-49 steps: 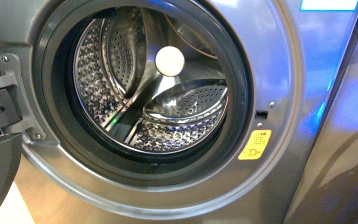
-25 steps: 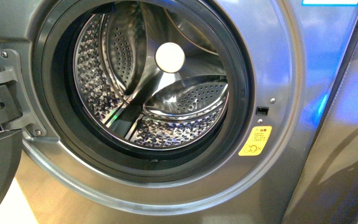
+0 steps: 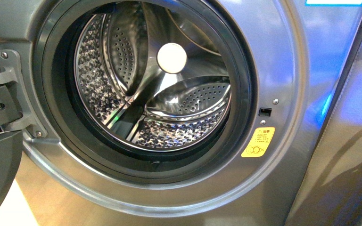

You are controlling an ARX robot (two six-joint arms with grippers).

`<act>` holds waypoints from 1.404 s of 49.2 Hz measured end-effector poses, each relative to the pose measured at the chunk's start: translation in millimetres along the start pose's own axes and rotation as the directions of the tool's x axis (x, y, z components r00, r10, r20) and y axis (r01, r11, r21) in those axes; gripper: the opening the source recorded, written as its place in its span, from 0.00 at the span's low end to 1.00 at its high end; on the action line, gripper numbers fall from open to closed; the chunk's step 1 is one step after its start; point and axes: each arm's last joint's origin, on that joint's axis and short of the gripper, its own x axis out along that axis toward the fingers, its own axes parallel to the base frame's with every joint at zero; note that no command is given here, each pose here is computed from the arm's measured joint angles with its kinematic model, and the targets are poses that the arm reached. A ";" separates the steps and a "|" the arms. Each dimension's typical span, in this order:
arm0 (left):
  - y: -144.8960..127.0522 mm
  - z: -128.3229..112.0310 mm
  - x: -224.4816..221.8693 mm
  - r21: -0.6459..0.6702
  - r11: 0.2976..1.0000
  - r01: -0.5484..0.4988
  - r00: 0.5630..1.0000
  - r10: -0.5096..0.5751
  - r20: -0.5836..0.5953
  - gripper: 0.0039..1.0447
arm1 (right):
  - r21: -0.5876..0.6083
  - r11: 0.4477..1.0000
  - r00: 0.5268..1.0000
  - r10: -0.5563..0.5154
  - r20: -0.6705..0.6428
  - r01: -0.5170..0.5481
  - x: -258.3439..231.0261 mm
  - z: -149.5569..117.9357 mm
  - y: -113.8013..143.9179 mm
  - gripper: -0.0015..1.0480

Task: Put clothes into washing machine

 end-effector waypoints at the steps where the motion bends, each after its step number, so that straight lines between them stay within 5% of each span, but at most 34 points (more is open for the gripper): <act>1: 0.0 0.1 0.0 0.000 1.000 0.000 1.000 0.000 0.000 0.94 | 0.001 1.000 1.000 0.000 0.002 0.000 -0.7 0.3 0.2 0.41; 14: 0.0 0.0 0.0 0.000 1.000 0.000 1.000 0.000 0.000 0.94 | -0.028 1.000 0.998 0.004 0.062 -0.003 -20.6 15.7 12.4 0.09; 41: 0.0 0.0 0.0 0.000 1.000 0.000 1.000 0.000 0.000 0.94 | -0.203 0.976 0.924 0.150 0.351 -0.082 -122.8 86.0 65.1 0.08; 69: 0.0 0.0 0.0 0.000 1.000 0.000 1.000 0.000 0.000 0.94 | -0.372 0.917 0.645 0.371 0.668 -0.142 -284.3 155.2 124.2 0.08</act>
